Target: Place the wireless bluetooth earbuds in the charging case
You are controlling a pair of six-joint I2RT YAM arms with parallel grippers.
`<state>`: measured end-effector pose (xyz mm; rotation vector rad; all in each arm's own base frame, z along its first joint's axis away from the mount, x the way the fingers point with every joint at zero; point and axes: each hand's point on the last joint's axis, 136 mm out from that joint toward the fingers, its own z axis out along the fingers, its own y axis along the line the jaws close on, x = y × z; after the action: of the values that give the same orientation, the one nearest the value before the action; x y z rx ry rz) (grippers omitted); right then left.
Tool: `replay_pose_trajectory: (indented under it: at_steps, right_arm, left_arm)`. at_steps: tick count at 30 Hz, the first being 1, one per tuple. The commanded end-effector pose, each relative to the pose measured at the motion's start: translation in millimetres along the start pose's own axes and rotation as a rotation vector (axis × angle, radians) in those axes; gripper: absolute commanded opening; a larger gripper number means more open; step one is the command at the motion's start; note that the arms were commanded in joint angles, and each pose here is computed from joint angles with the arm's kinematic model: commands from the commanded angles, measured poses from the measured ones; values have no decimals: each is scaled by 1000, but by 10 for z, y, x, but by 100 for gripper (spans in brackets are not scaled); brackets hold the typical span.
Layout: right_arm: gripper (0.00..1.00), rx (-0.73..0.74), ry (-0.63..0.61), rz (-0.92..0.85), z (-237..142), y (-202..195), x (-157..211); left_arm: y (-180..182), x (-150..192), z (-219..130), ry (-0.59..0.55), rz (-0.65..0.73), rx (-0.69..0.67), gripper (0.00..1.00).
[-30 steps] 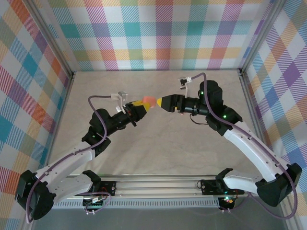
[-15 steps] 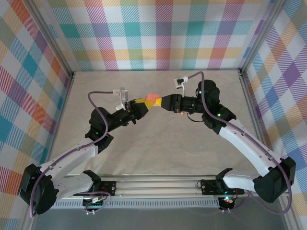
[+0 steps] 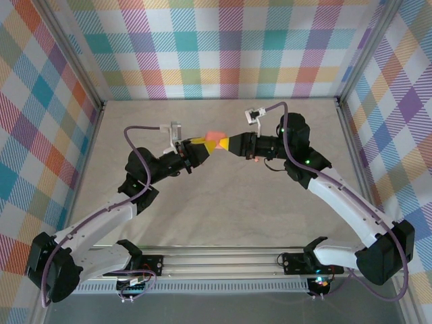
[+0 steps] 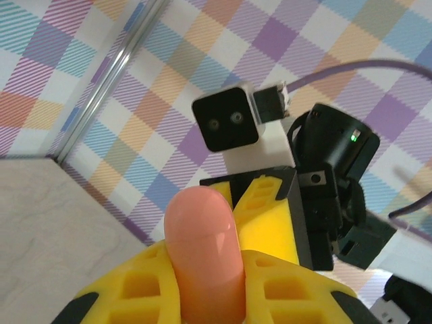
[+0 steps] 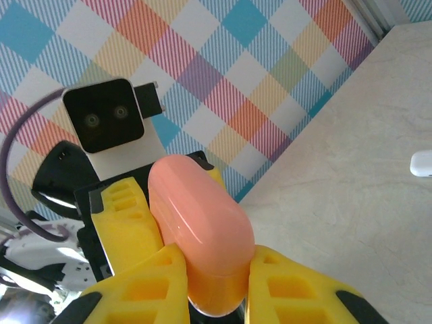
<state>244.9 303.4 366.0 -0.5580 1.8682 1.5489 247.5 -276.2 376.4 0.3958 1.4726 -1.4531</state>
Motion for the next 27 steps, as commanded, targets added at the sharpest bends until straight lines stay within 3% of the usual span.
replay_pose_trajectory:
  at_steps: [1,7,14,21,27]
  right_arm:
    - [5,-34,68,-95,29,124,105]
    - [1,-25,60,-135,22,121,79]
    - [0,-16,77,-186,-13,133,94]
    - [0,22,83,-263,-147,129,152]
    - [1,44,87,-308,-196,101,203]
  left_arm:
    - [-94,65,-6,79,57,6,22]
    - [-96,116,-53,114,82,-7,35]
    - [-81,69,-148,149,106,-32,58]
    - [-68,-86,-312,169,58,8,66]
    - [-176,48,-269,286,10,101,60]
